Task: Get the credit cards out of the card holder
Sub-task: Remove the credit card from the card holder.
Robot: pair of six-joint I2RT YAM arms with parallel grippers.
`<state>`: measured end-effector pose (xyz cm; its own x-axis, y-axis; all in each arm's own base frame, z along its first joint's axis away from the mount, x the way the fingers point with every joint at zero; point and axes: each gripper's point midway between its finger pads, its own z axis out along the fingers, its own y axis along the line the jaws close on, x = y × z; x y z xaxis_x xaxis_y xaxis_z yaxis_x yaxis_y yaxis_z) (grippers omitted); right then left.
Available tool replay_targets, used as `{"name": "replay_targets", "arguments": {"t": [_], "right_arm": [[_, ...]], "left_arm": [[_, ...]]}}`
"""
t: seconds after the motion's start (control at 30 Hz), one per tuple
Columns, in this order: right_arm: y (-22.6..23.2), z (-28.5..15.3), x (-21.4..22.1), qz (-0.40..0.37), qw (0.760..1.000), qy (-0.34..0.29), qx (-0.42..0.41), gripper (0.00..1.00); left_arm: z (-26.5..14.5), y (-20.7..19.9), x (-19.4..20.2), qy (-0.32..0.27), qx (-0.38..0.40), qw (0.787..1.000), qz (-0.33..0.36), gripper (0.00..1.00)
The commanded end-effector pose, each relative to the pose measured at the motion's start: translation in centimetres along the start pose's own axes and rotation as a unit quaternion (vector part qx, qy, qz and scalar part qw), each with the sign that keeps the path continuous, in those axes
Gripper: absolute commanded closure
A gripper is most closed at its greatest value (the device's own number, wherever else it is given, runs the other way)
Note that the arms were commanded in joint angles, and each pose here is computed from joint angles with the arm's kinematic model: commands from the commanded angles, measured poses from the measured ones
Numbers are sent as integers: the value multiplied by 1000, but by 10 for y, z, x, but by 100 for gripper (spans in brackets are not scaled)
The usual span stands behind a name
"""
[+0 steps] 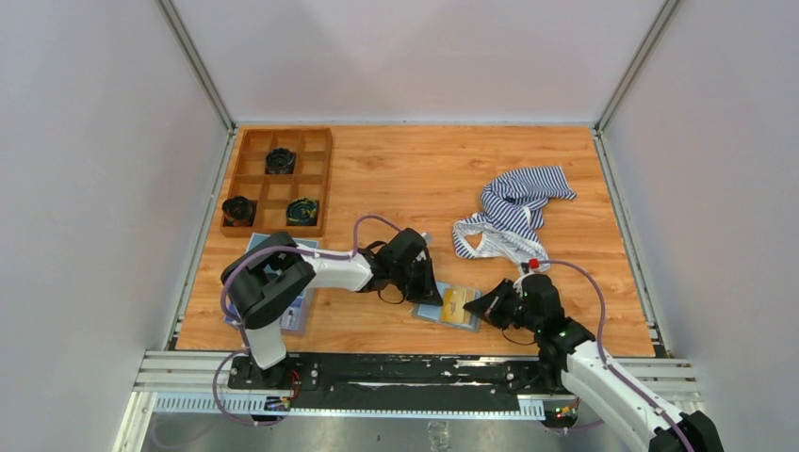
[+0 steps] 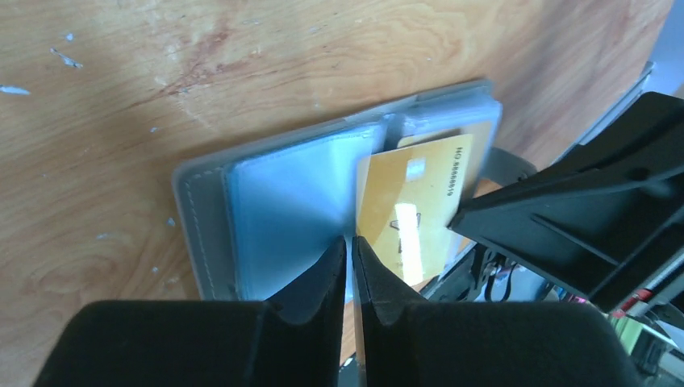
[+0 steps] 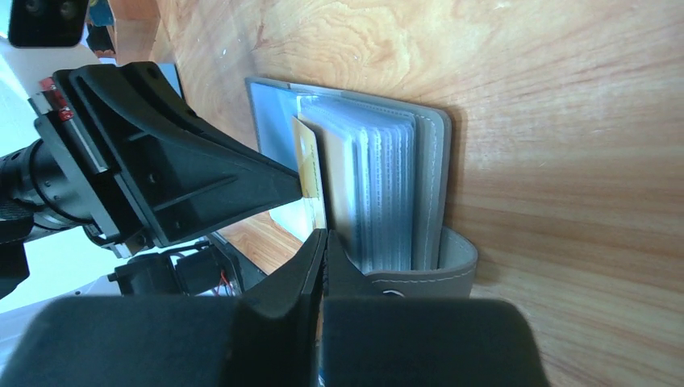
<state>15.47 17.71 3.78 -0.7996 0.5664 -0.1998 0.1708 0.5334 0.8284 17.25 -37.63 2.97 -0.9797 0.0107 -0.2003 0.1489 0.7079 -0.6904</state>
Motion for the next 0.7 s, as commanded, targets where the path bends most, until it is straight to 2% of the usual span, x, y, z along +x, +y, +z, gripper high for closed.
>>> {"name": "replay_targets", "arguments": {"t": [0.0, 0.17, 0.33, 0.5, 0.67], "right_arm": [[-40, 1, 20, 13, 998, 31, 45, 100], [-39, 1, 20, 13, 999, 30, 42, 100], [-27, 2, 17, 0, 999, 29, 16, 100], [-20, 3, 16, -10, 999, 35, 9, 80], [-19, 7, 15, -14, 999, 39, 8, 75]], "left_arm": [[7, 12, 6, 8, -21, 1000, -8, 87], [3, 13, 3, -5, -24, 1000, -5, 87], [10, 19, 8, 10, -30, 999, -10, 88], [16, 22, 10, 21, -32, 999, -11, 89], [17, 23, 11, 23, -33, 999, -10, 90]]}}
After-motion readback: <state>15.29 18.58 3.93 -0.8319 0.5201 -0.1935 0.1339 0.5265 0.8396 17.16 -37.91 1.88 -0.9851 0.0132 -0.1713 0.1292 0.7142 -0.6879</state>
